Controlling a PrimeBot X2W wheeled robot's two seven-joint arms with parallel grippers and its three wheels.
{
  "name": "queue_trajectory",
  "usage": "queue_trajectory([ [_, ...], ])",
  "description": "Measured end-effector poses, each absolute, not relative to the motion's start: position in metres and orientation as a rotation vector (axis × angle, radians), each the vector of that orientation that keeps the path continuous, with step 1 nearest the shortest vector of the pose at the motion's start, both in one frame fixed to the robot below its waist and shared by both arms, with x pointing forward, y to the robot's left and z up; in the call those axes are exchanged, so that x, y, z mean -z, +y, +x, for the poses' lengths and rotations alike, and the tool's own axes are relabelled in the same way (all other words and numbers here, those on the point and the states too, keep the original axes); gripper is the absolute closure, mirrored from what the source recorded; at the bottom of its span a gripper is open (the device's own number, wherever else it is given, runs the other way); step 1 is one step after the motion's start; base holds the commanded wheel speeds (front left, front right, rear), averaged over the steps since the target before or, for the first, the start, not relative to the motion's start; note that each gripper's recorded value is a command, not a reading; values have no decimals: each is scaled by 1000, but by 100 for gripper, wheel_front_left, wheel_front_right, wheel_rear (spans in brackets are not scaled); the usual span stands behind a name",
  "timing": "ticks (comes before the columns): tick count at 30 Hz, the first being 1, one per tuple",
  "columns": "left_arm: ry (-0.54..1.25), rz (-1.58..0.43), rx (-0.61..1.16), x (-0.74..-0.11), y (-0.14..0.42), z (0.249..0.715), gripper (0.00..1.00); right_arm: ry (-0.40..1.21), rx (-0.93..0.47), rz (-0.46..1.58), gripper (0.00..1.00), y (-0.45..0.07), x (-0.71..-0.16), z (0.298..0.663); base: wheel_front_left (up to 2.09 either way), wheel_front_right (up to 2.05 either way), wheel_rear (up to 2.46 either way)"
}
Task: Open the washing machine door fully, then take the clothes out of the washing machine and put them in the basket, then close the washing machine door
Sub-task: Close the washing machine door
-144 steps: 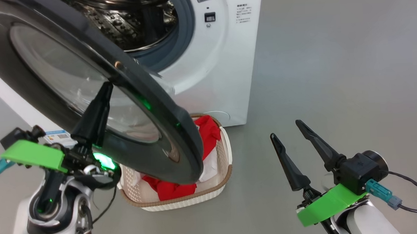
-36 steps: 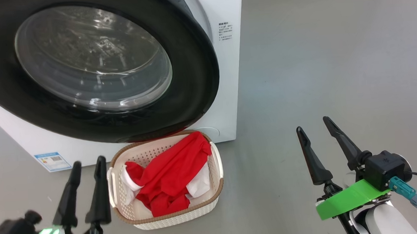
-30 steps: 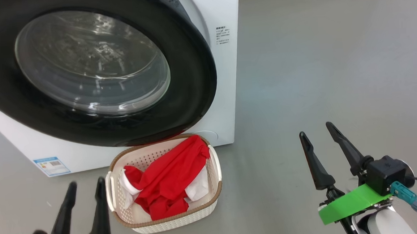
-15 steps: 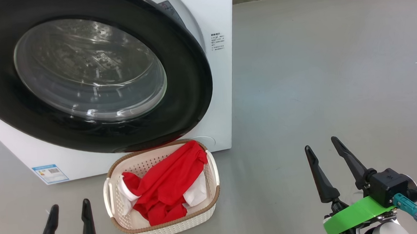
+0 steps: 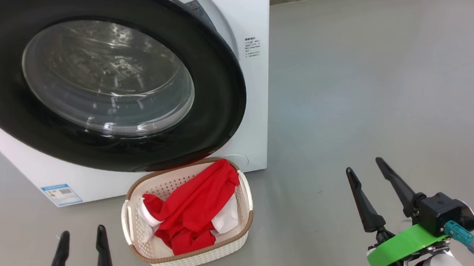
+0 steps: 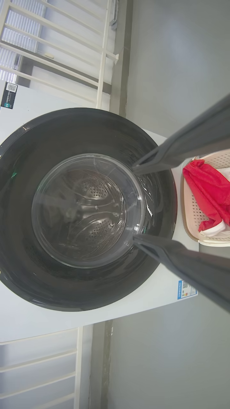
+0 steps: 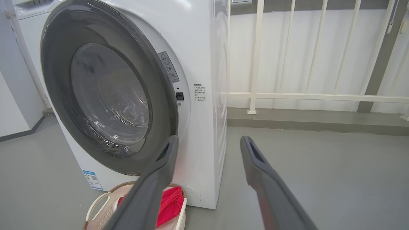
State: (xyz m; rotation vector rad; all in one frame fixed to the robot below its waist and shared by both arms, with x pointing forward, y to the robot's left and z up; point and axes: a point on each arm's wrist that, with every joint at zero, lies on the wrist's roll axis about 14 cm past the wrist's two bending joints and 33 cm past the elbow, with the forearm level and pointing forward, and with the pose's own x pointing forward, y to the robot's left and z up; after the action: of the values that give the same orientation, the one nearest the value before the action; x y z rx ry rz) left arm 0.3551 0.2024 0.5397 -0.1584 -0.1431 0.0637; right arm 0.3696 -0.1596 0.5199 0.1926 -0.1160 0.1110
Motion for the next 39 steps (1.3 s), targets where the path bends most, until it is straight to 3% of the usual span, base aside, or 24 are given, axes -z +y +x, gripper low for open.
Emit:
queue_trajectory([
  [1, -143, -157, -60, -540, 202, 355, 0, -108, -115, 191, 67, -158, -518, 370, 0, 0, 0],
  [2, -143, -158, -61, -539, 202, 354, 0, -103, -118, 189, 100, -157, -516, 370, 0, 0, 0],
  [15, -136, -182, -78, -535, 201, 342, 0, -16, -226, 185, 100, -119, -493, 389, 0, 0, 0],
  [39, -129, -204, -165, -528, 219, 350, 0, -18, -518, 164, 100, 1, -512, 506, 0, 0, 0],
])
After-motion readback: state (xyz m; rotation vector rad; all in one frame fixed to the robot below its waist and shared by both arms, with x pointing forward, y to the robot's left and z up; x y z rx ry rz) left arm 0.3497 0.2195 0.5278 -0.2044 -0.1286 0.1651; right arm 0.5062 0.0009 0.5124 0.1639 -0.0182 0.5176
